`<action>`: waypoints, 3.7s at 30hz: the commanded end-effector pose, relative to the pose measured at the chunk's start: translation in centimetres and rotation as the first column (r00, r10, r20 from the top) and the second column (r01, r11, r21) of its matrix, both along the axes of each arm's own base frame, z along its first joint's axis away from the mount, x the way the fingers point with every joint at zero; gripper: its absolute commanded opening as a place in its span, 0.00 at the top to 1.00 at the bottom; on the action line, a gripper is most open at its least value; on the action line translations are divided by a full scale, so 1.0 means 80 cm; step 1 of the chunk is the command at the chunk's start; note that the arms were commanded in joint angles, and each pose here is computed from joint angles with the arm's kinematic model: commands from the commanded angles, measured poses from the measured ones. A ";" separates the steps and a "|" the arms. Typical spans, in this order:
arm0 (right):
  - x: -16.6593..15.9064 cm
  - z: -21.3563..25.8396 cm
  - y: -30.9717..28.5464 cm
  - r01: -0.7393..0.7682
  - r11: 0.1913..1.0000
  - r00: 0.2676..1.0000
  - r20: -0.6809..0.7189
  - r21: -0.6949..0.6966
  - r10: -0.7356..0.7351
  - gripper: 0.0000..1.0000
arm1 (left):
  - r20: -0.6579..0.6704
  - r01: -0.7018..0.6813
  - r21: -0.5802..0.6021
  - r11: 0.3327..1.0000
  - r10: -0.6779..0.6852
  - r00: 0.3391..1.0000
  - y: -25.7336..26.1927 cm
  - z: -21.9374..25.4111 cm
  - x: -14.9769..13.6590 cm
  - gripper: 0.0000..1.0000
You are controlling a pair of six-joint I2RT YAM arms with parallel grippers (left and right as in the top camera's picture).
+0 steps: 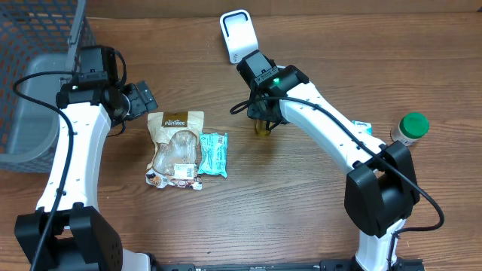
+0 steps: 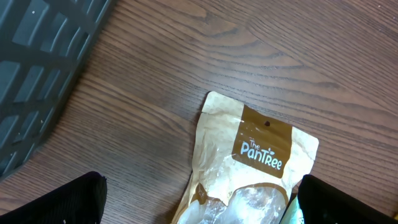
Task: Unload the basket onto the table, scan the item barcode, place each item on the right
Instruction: 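Lower the right gripper and close it on the yellow bottle, then lift the yellow bottle and tilt it sideways with the right gripper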
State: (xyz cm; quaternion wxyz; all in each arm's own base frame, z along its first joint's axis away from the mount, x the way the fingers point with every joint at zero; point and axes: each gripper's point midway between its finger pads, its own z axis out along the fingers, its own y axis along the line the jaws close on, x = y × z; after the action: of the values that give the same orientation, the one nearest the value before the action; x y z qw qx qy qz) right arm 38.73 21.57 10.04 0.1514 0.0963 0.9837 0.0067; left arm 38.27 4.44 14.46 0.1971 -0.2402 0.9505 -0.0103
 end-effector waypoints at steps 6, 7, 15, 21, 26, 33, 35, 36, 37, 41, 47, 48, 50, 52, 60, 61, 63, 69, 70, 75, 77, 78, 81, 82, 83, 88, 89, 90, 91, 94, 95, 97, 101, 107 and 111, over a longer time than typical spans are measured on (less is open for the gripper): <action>0.006 0.011 0.005 -0.005 1.000 0.999 0.035 0.018 0.005 0.49 | 0.024 0.010 0.001 1.000 -0.010 1.000 -0.001 0.010 0.003 0.01; 0.006 0.011 0.005 -0.006 1.000 0.999 0.034 0.018 0.005 0.51 | 0.024 0.010 0.001 1.000 -0.010 1.000 -0.001 0.010 0.003 0.00; 0.002 0.025 0.009 -0.012 0.998 0.999 0.037 0.055 0.010 0.69 | 0.024 0.010 0.001 1.000 -0.010 1.000 -0.001 0.010 0.003 0.00; -0.003 0.085 0.007 -0.019 0.981 0.996 0.087 0.192 0.003 0.73 | 0.024 0.010 0.001 1.000 -0.010 1.000 -0.001 0.010 0.003 0.00; -0.021 0.132 0.027 -0.148 0.891 0.989 0.072 0.429 0.130 0.82 | 0.024 0.010 0.001 1.000 -0.010 1.000 -0.001 0.010 0.004 0.00; -0.095 0.190 0.079 -0.458 0.468 0.824 0.164 0.756 0.542 0.83 | 0.024 0.010 0.001 1.000 -0.010 1.000 -0.001 0.010 0.003 0.00; -0.113 0.191 0.078 -0.491 0.419 0.783 0.177 0.764 0.596 0.83 | 0.024 0.010 0.001 1.000 -0.010 1.000 -0.001 0.010 0.003 0.01; -0.119 0.189 0.076 -0.498 0.415 0.772 0.170 0.762 0.613 0.83 | 0.024 0.010 0.001 1.000 -0.010 1.000 -0.001 0.010 0.003 0.00; -0.128 0.186 0.074 -0.508 0.409 0.755 0.164 0.758 0.635 0.83 | 0.024 0.010 0.001 1.000 -0.010 1.000 -0.001 0.010 0.003 0.00; -0.153 0.180 0.065 -0.547 0.377 0.695 0.154 0.748 0.703 0.83 | 0.024 0.010 0.001 1.000 -0.010 1.000 -0.001 0.010 0.003 0.00; -0.167 0.178 0.059 -0.559 0.359 0.664 0.145 0.747 0.734 0.83 | 0.024 0.010 0.001 1.000 -0.010 1.000 -0.001 0.010 0.003 0.00; -0.167 0.178 0.059 -0.559 0.359 0.664 0.145 0.747 0.734 0.82 | 0.024 0.010 0.001 1.000 -0.010 1.000 -0.001 0.010 0.003 0.00; -0.167 0.178 0.059 -0.560 0.358 0.664 0.145 0.747 0.734 0.83 | 0.024 0.010 0.001 1.000 -0.010 1.000 -0.001 0.010 0.003 0.00; -0.167 0.178 0.059 -0.560 0.358 0.664 0.146 0.747 0.734 0.82 | 0.024 0.010 0.001 1.000 -0.010 1.000 -0.001 0.010 0.003 0.00; -0.167 0.183 0.063 -0.557 0.334 0.663 0.164 0.761 0.731 0.82 | 0.024 0.010 0.001 1.000 -0.010 1.000 -0.001 0.010 0.003 0.01; -0.167 0.183 0.063 -0.556 0.336 0.663 0.162 0.760 0.731 0.82 | 0.024 0.010 0.001 1.000 -0.010 1.000 -0.001 0.010 0.003 0.00; -0.168 0.182 0.062 -0.555 0.338 0.663 0.159 0.760 0.732 0.82 | 0.024 0.010 0.001 1.000 -0.010 1.000 -0.001 0.010 0.003 0.00; -0.168 0.182 0.062 -0.556 0.339 0.663 0.158 0.759 0.732 0.82 | 0.024 0.010 0.001 1.000 -0.010 1.000 -0.001 0.010 0.003 0.00; -0.168 0.182 0.062 -0.556 0.339 0.663 0.158 0.759 0.732 0.82 | 0.024 0.010 0.001 1.000 -0.010 1.000 -0.001 0.010 0.004 0.00; -0.168 0.181 0.062 -0.557 0.344 0.663 0.155 0.756 0.733 0.82 | 0.024 0.010 0.001 1.000 -0.010 1.000 -0.001 0.010 0.003 0.00; -0.168 0.181 0.062 -0.557 0.344 0.663 0.155 0.756 0.733 0.82 | 0.024 0.010 0.001 1.000 -0.010 1.000 -0.001 0.010 0.003 0.00; -0.168 0.181 0.062 -0.556 0.344 0.663 0.154 0.756 0.733 0.82 | 0.024 0.010 0.001 1.000 -0.010 1.000 -0.001 0.010 0.004 0.01; -0.168 0.181 0.062 -0.557 0.344 0.663 0.154 0.756 0.733 0.82 | 0.024 0.010 0.001 1.000 -0.010 1.000 -0.001 0.010 0.003 0.01; -0.168 0.181 0.062 -0.556 0.344 0.663 0.154 0.756 0.733 0.82 | 0.024 0.010 0.001 1.000 -0.010 1.000 -0.001 0.010 0.003 0.00; -0.168 0.181 0.062 -0.557 0.344 0.663 0.154 0.756 0.733 0.82 | 0.024 0.010 0.001 1.000 -0.010 1.000 -0.001 0.010 0.003 0.00; -0.168 0.181 0.062 -0.557 0.344 0.663 0.154 0.756 0.733 0.82 | 0.024 0.010 0.001 1.000 -0.010 1.000 -0.001 0.010 0.003 0.00; -0.168 0.181 0.062 -0.557 0.344 0.663 0.155 0.756 0.733 0.82 | 0.024 0.010 0.001 1.000 -0.010 1.000 -0.001 0.010 0.004 0.01; -0.168 0.181 0.062 -0.557 0.344 0.663 0.155 0.756 0.733 0.82 | 0.024 0.010 0.001 1.000 -0.010 1.000 -0.001 0.010 0.004 0.01; -0.168 0.181 0.062 -0.557 0.344 0.663 0.154 0.756 0.733 0.82 | 0.024 0.010 0.001 1.000 -0.010 1.000 -0.001 0.010 0.003 0.00; -0.168 0.181 0.062 -0.558 0.344 0.662 0.156 0.756 0.733 0.82 | 0.024 0.010 0.001 1.000 -0.010 1.000 -0.001 0.010 0.004 0.00; -0.168 0.181 0.062 -0.557 0.344 0.663 0.155 0.756 0.733 0.82 | 0.024 0.010 0.001 1.000 -0.010 1.000 -0.001 0.010 0.003 0.01; -0.167 0.181 0.062 -0.557 0.344 0.663 0.155 0.756 0.733 0.82 | 0.024 0.010 0.001 1.000 -0.010 1.000 -0.001 0.010 0.004 0.00; -0.168 0.181 0.062 -0.557 0.344 0.663 0.155 0.756 0.733 0.82 | 0.024 0.010 0.001 1.000 -0.010 1.000 -0.001 0.010 0.003 0.01; -0.168 0.181 0.062 -0.557 0.344 0.663 0.155 0.756 0.733 0.83 | 0.024 0.010 0.001 1.000 -0.010 1.000 -0.001 0.010 0.003 0.00; -0.168 0.181 0.062 -0.557 0.344 0.663 0.155 0.756 0.733 0.83 | 0.024 0.010 0.001 1.000 -0.010 1.000 -0.001 0.010 0.003 0.00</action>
State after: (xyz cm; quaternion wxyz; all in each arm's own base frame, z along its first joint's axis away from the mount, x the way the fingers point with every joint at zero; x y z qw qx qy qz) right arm 25.65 26.06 23.25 -0.0313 -0.2413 0.8644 0.4400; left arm 38.26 4.44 14.45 0.1969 -0.2402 0.9505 -0.0103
